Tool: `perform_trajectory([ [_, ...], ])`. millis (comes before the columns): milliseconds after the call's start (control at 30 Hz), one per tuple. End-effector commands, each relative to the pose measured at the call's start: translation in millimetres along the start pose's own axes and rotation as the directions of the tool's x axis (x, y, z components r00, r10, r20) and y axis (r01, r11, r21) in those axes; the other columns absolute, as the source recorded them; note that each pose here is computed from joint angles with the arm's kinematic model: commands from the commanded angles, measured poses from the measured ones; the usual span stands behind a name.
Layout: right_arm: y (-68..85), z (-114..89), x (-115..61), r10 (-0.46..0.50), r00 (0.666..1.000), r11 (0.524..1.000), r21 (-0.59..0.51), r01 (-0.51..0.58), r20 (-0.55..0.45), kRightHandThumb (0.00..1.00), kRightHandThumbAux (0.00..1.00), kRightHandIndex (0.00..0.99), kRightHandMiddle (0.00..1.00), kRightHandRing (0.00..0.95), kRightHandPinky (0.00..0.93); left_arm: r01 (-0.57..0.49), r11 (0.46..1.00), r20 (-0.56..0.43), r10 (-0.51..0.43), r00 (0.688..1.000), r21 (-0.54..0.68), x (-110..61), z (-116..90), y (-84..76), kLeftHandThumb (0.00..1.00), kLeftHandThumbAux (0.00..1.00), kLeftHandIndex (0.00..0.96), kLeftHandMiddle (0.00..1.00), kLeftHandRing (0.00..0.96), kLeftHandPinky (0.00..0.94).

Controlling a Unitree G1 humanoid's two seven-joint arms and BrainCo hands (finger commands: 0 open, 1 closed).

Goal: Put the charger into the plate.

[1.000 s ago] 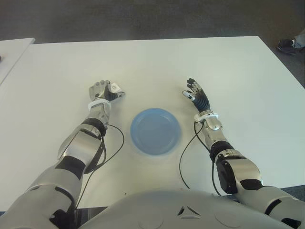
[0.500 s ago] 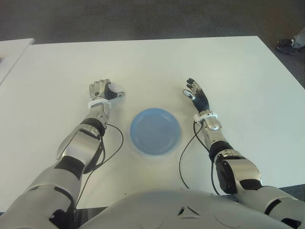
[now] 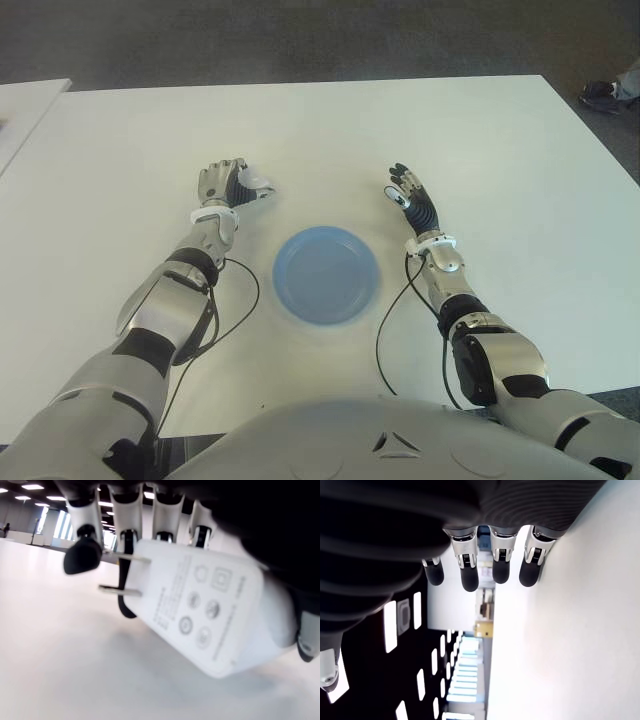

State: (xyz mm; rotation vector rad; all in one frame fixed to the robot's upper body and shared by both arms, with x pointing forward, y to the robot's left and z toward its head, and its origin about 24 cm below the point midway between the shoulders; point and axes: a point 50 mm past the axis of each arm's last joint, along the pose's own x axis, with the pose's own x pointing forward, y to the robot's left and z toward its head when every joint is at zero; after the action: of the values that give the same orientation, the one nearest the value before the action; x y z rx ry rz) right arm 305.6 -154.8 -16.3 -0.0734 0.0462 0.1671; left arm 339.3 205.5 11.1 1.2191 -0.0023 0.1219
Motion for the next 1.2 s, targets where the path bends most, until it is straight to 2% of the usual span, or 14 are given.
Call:
perform_trajectory([
  [33, 9.4, -42, -24.7, 0.023, 0.974, 0.999, 0.053, -0.011, -0.226, 0.0, 0.481, 0.039, 0.12, 0.053, 0.0, -0.057, 0.998, 0.021, 0.058, 0.998, -0.03, 3.6, -2, 10.6, 0.736, 0.695, 0.445, 0.846, 0.847, 0.829],
  [267, 9.9, -41, -23.8, 0.026, 0.974, 0.998, 0.056, -0.013, -0.226, 0.0, 0.477, 0.036, 0.119, 0.052, 0.0, -0.151, 0.985, 0.11, 0.16, 0.981, -0.086, 7.3, 4, 26.0, 0.74, 0.694, 0.445, 0.857, 0.855, 0.854],
  [500, 10.2, -41, -23.2, 0.035, 0.973, 0.998, 0.054, -0.023, -0.228, 0.0, 0.469, 0.028, 0.12, 0.055, 0.0, -0.224, 0.957, 0.216, 0.262, 0.941, -0.184, 9.0, 19, 41.4, 0.743, 0.694, 0.445, 0.856, 0.856, 0.864],
  [700, 9.9, -41, -23.0, 0.032, 0.973, 0.998, 0.054, -0.02, -0.228, 0.0, 0.461, 0.024, 0.116, 0.055, 0.0, -0.26, 0.922, 0.3, 0.344, 0.89, -0.288, 5.4, 46, 60.4, 0.744, 0.695, 0.444, 0.858, 0.857, 0.871],
  [800, 9.9, -41, -22.9, 0.031, 0.973, 0.998, 0.053, -0.02, -0.228, 0.0, 0.46, 0.023, 0.116, 0.055, 0.0, -0.259, 0.92, 0.303, 0.347, 0.888, -0.295, 2.7, 48, 63.1, 0.744, 0.695, 0.444, 0.859, 0.858, 0.873],
  [967, 10.2, -41, -22.8, 0.031, 0.973, 0.999, 0.05, -0.02, -0.228, 0.0, 0.455, 0.021, 0.111, 0.051, 0.0, -0.232, 0.917, 0.335, 0.341, 0.879, -0.324, -7.4, 55, 66.9, 0.743, 0.695, 0.443, 0.86, 0.856, 0.866],
  [1200, 11.4, -40, -22.2, 0.03, 0.973, 0.999, 0.048, -0.02, -0.228, 0.0, 0.449, 0.019, 0.107, 0.049, 0.0, -0.125, 0.93, 0.439, 0.278, 0.854, -0.345, -43.4, 81, 56.4, 0.741, 0.695, 0.444, 0.856, 0.849, 0.861],
])
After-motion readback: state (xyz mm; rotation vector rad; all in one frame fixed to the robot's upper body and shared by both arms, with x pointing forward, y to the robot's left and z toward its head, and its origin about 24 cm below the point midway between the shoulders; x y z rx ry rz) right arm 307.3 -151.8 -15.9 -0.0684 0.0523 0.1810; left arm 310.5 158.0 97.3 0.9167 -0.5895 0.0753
